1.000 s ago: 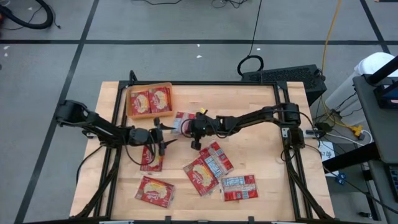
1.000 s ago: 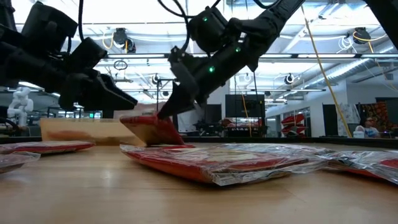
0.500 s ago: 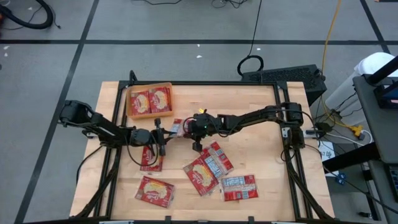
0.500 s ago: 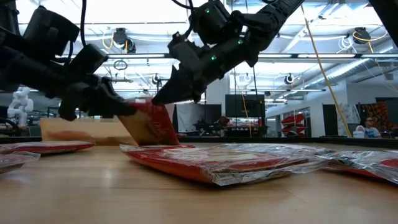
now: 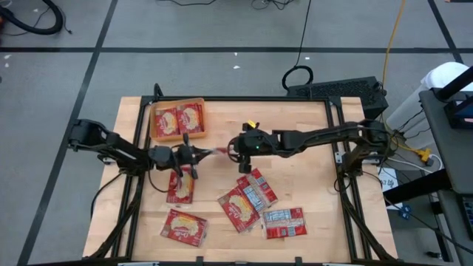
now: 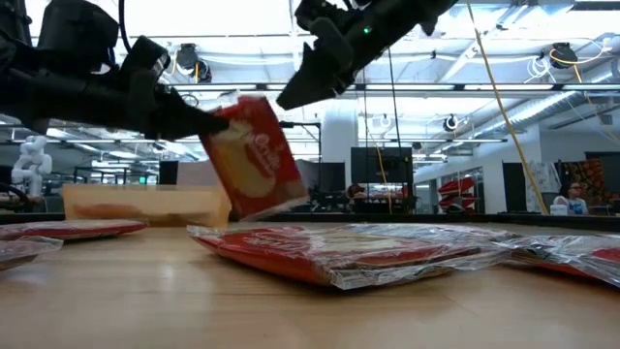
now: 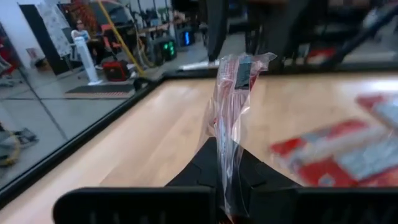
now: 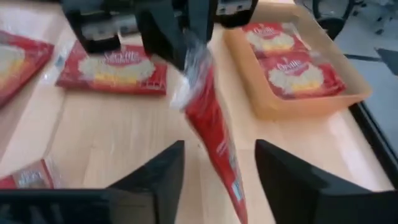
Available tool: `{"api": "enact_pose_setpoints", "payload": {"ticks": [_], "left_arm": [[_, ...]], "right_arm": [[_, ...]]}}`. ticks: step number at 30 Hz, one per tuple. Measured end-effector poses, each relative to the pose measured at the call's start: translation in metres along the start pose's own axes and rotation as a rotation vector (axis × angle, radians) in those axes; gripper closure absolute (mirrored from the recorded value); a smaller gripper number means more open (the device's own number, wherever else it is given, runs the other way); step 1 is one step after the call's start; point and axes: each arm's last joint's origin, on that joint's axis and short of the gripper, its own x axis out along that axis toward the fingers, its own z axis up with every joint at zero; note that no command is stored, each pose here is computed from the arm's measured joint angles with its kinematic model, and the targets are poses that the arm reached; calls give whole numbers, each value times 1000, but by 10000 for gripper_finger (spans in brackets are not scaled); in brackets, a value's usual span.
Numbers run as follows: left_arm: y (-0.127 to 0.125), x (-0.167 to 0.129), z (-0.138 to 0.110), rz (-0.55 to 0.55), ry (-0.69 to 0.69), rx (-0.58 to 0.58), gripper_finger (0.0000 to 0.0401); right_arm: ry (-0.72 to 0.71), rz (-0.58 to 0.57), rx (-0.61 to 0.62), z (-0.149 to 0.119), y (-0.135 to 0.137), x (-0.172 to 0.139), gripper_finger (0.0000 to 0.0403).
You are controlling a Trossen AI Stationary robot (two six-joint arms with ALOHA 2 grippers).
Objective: Sort popcorn bags into baskets
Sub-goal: Put the red popcorn bag into the orange bin
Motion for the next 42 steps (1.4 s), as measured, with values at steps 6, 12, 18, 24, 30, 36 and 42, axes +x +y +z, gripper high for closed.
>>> {"api": "enact_pose_setpoints", "payload": {"ticks": [6,12,18,24,30,36,42], "left_arm": [[4,2,8,-85,-80,-76,395],[4,1,14,-149,-148,-126,393],[7,-3,32,-212,-340,-144,389],[12,11,46,-239,-384,-229,396],[0,29,59,-296,-420,-159,389],[3,31,61,-269,-440,-88,389],[14,30,58,-231,-394,-119,307]], "right_arm": [[-32,6,-5,-16,8,8,176],[-118,-33,18,-55,13,15,184],[-262,-37,94,-91,14,11,187],[-467,-3,124,-96,12,0,188],[-601,52,89,-84,9,-6,209],[-617,98,71,-83,10,-7,335],[-578,108,105,-82,9,-11,382]]}}
